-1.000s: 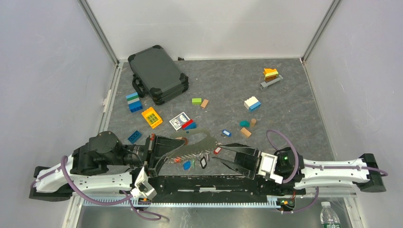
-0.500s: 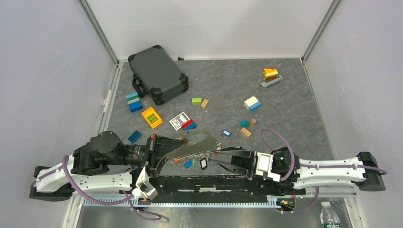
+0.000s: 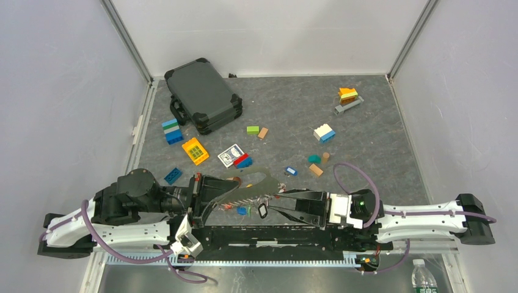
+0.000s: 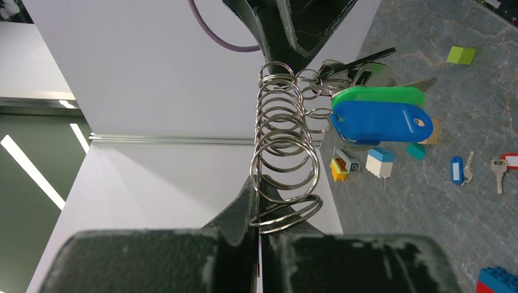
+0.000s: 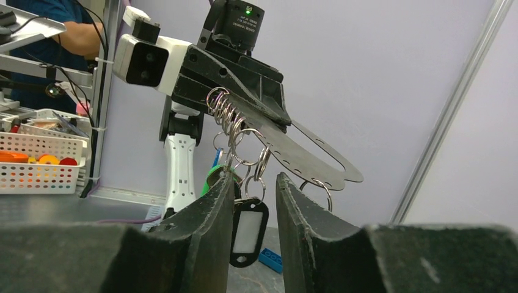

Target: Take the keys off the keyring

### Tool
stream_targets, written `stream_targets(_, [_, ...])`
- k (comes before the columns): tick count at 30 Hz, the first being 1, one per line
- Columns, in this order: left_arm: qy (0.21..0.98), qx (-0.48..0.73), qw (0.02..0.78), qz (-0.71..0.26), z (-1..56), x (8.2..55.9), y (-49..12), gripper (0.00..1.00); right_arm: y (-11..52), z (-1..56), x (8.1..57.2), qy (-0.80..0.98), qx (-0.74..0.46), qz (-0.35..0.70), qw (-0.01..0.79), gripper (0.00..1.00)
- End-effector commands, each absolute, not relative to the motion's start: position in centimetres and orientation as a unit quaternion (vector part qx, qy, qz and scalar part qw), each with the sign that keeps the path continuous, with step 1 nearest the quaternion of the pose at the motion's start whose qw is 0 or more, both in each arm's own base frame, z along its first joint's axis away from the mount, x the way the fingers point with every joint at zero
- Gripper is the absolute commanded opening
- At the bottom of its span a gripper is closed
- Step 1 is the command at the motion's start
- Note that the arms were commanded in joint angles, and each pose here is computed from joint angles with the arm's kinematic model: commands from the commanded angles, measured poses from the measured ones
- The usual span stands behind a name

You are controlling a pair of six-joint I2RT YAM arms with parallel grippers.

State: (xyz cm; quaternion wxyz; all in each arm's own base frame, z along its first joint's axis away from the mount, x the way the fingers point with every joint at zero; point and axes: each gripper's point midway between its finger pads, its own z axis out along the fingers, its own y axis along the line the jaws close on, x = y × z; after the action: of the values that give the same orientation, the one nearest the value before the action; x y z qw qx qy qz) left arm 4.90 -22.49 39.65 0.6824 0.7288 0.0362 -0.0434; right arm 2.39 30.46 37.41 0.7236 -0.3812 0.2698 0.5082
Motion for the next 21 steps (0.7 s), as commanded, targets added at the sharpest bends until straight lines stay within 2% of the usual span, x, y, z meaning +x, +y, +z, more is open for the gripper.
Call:
stream_targets(1, [0.025, 0.71, 0.703, -0.03, 41.7, 5.0, -22.3, 0.02, 29.9, 39.0, 2.0, 0.256, -0.352, 0.533, 0.726, 0.36])
stream_targets(9, [0.024, 0.709, 0.705, -0.033, 41.8, 4.9, -22.2, 0.02, 30.4, 38.6, 2.7, 0.274, -0.348, 0.525, 0.726, 0.31])
stream_targets(15, [0.023, 0.707, 0.706, -0.034, 41.9, 4.8, -22.1, 0.02, 30.8, 37.9, 3.4, 0.295, -0.347, 0.513, 0.728, 0.37])
stream_targets(21, [0.023, 0.708, 0.705, -0.034, 41.9, 4.8, -22.1, 0.02, 31.3, 37.5, 3.5, 0.299, -0.353, 0.511, 0.725, 0.39])
